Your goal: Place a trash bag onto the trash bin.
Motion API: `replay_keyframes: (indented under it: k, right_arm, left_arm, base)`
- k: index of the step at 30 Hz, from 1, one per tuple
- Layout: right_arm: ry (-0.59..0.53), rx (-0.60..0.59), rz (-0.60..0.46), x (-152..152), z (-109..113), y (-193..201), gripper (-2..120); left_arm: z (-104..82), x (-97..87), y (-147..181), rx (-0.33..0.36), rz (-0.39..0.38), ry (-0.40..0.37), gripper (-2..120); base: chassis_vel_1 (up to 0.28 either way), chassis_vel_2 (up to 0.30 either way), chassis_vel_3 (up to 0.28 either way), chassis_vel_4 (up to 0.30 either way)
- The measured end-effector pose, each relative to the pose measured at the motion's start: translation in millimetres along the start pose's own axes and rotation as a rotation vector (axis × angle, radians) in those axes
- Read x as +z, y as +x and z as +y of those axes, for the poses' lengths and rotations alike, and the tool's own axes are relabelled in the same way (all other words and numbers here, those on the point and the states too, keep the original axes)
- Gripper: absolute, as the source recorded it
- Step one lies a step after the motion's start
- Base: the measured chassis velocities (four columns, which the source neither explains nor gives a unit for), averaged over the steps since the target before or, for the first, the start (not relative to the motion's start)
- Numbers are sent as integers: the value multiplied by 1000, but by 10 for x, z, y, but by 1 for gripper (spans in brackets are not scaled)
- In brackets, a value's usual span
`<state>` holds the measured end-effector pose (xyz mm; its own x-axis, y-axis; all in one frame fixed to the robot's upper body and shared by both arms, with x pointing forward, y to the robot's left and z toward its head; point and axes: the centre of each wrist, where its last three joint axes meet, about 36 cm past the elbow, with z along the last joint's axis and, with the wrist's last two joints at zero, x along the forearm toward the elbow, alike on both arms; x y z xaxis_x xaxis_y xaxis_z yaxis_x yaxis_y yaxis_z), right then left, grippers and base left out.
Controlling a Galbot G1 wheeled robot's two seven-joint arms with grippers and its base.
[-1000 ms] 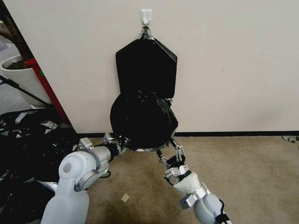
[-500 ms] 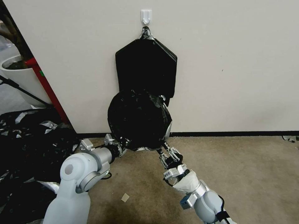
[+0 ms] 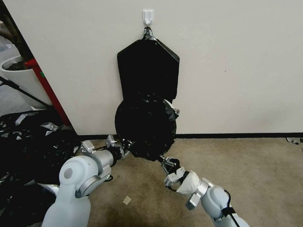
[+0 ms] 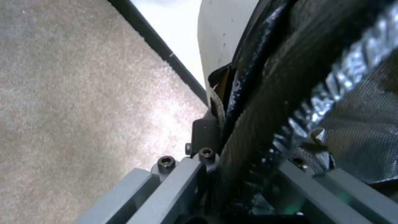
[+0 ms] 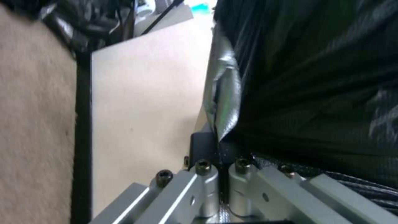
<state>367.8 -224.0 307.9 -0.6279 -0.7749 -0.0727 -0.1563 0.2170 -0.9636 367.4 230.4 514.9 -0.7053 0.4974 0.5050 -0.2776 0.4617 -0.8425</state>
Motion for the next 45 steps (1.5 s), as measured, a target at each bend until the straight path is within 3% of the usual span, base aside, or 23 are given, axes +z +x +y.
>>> replay_keyframes:
  k: [8, 13, 14, 16, 17, 20, 24, 26, 27, 29, 30, 33, 35, 38, 40, 42, 43, 45]
  right_arm:
    - [143, -12, 120, 303, -286, 121, 0]
    - [118, 13, 133, 287, -250, 196, 3]
    - [82, 27, 133, 271, -207, 219, 5]
    - [-136, 73, 105, 131, 43, 270, 15]
    - [-136, 73, 105, 131, 43, 270, 15]
    - [-305, 54, 59, 57, 227, 372, 25]
    - [-433, -74, -10, 74, 371, 594, 41]
    - [-592, -133, -81, 77, 270, 784, 53]
    - [-592, -133, -81, 77, 270, 784, 53]
    - [-692, -131, -188, 33, 114, 777, 61]
    - [-692, -131, -188, 33, 114, 777, 61]
    - [-943, 35, -329, -340, -134, 512, 52]
    - [-1001, 85, -339, -451, -174, 428, 48]
    - [-1196, 324, -245, -927, -335, 58, 34]
    - [-1224, 360, -205, -1006, -356, -1, 30]
    - [-1344, 508, 13, -1347, -403, -248, 18]
    - [-1344, 508, 13, -1347, -403, -248, 18]
    - [-1439, 591, 205, -1535, -399, -402, 10]
  left_arm:
    - [12, 8, 14, 17, 3, -4, 0]
    - [-3, -11, 18, 26, -2, -10, 0]
    - [-5, -20, 14, 27, -5, -11, 0]
    - [4, -50, -23, 31, -15, -15, 0]
    - [4, -50, -23, 31, -15, -15, 0]
    - [12, -86, -66, 29, -22, -15, 0]
    - [27, -139, -153, 20, -25, -18, 0]
    - [52, -164, -259, 4, -28, -28, 0]
    - [52, -164, -259, 4, -28, -28, 0]
    - [75, -156, -322, -6, -28, -35, 0]
    - [75, -156, -322, -6, -28, -35, 0]
    - [124, -70, -462, -28, -12, -54, 0]
    - [135, -44, -487, -33, -9, -61, 0]
    - [179, 96, -575, -58, -2, -108, 0]
    - [191, 127, -587, -63, -3, -121, 0]
    - [243, 268, -626, -76, -2, -171, 0]
    - [243, 268, -626, -76, -2, -171, 0]
    - [246, 345, -611, -73, 6, -185, 0]
  base:
    - [0, 0, 0, 0]
    - [0, 0, 0, 0]
    - [0, 0, 0, 0]
    - [0, 0, 0, 0]
    - [0, 0, 0, 0]
    - [0, 0, 0, 0]
    - [0, 0, 0, 0]
    - [0, 0, 0, 0]
    - [0, 0, 0, 0]
    - [0, 0, 0, 0]
    - [0, 0, 0, 0]
    - [0, 0, 0, 0]
    - [0, 0, 0, 0]
    - [0, 0, 0, 0]
    - [0, 0, 0, 0]
    - [0, 0, 0, 0]
    - [0, 0, 0, 0]
    - [0, 0, 0, 0]
